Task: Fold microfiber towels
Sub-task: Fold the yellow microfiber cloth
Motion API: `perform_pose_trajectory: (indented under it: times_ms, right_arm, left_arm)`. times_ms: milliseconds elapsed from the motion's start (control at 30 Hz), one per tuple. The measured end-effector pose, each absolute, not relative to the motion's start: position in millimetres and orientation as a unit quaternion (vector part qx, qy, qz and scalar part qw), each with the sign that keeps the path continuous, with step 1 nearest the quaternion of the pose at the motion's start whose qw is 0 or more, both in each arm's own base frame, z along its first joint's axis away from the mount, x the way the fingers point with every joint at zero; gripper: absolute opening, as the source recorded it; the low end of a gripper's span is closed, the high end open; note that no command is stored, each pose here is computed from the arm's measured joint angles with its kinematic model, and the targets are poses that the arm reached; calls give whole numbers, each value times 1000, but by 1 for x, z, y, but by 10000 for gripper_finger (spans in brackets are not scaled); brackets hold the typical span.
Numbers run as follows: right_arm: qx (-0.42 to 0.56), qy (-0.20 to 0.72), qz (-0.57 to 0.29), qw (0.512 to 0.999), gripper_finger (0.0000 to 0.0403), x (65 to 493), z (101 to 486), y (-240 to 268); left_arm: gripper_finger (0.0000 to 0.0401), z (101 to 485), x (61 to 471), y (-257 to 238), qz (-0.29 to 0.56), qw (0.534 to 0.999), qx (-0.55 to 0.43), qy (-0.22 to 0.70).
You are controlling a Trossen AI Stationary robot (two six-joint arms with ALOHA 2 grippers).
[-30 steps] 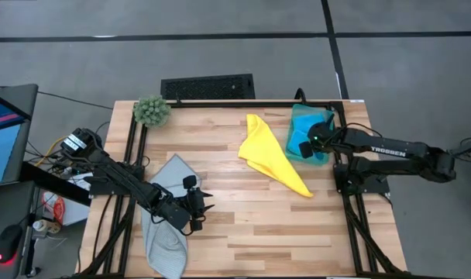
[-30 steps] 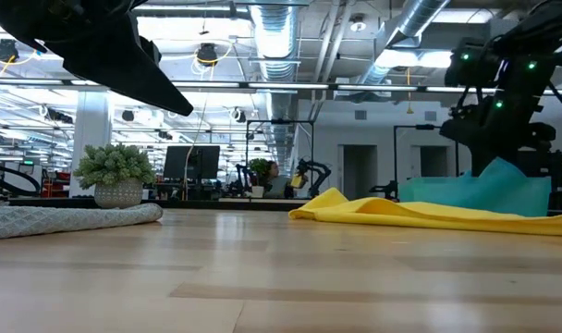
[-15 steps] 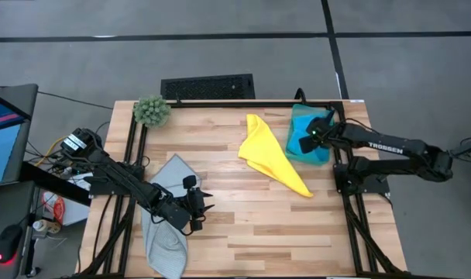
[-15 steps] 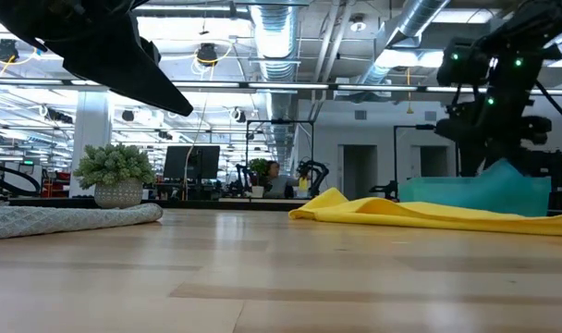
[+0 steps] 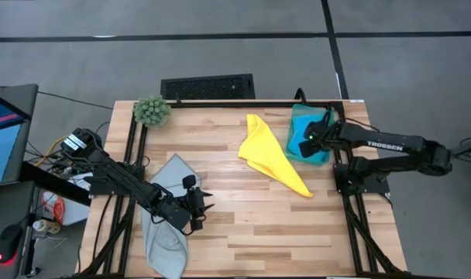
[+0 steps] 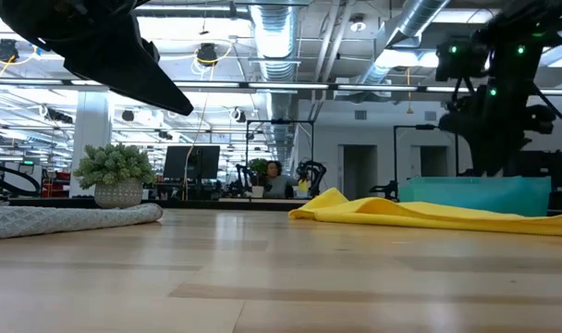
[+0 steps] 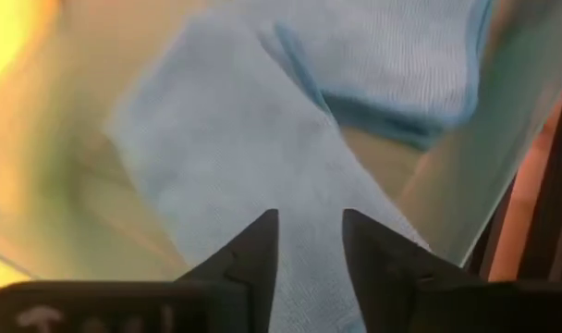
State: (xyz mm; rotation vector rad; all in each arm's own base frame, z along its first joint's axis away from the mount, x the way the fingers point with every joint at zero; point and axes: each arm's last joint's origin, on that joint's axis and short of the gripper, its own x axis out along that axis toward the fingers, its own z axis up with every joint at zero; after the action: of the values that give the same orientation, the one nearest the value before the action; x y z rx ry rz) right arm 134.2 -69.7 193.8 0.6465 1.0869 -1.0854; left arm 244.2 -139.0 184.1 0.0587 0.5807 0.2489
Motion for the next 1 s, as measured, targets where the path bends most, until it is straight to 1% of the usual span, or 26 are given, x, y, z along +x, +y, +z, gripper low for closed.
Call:
perform_pose_trajectory:
  times_ms: [100, 200, 333, 467, 633, 733, 800, 1000]
  right_arm:
    - [287, 508, -488, 649, 124, 136, 180, -70]
    - [285, 537, -486, 628, 112, 140, 167, -72]
    - [272, 554, -473, 629, 108, 148, 163, -73]
    - [254, 519, -467, 669, 107, 159, 187, -70]
    - [248, 450, -423, 746, 107, 164, 227, -53]
    - [250, 418, -373, 789, 107, 164, 239, -32]
    - [249, 412, -341, 808, 107, 163, 243, -17]
    - [259, 403, -272, 834, 107, 161, 246, 26]
  left_arm:
    - [151, 184, 244, -139, 127, 950, 26, 283]
    - [151, 184, 244, -139, 129, 951, 19, 281]
    - [151, 184, 245, -139, 128, 951, 22, 282]
    - [151, 187, 251, -133, 128, 954, 35, 269]
    - [151, 195, 270, -112, 97, 962, 49, 251]
    - [151, 197, 283, -86, 100, 960, 73, 250]
    - [151, 197, 290, -62, 114, 955, 88, 258]
    - [151, 200, 300, 5, 94, 956, 92, 262]
